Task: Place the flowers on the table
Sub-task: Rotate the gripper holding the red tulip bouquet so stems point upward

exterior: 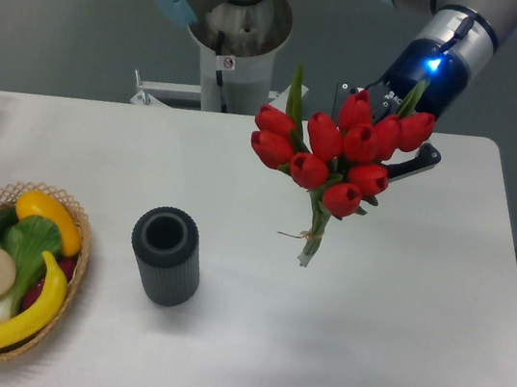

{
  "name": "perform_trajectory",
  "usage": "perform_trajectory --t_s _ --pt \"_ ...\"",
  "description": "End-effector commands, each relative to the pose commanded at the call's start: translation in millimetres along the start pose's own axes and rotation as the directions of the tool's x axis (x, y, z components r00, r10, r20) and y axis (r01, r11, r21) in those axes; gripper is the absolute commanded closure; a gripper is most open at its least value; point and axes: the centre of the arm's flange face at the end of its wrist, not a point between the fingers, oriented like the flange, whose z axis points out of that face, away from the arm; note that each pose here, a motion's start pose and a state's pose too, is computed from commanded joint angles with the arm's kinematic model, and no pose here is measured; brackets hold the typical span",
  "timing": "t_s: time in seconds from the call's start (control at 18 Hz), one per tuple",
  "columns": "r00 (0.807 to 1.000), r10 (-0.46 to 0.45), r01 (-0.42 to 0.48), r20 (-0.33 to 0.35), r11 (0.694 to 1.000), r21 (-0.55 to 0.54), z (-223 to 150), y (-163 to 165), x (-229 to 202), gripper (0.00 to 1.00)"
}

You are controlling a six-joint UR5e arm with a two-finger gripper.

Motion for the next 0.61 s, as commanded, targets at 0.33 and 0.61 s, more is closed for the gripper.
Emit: perform_trajectory --t_s 0.33,0.61 --pt "0.996 0.026 -0.012 0.089 0.988 -0.156 -7 2 6 0.70" --pt "0.974 0.087 -0.002 0.209 0.926 -0.378 -20 6 12 0.70"
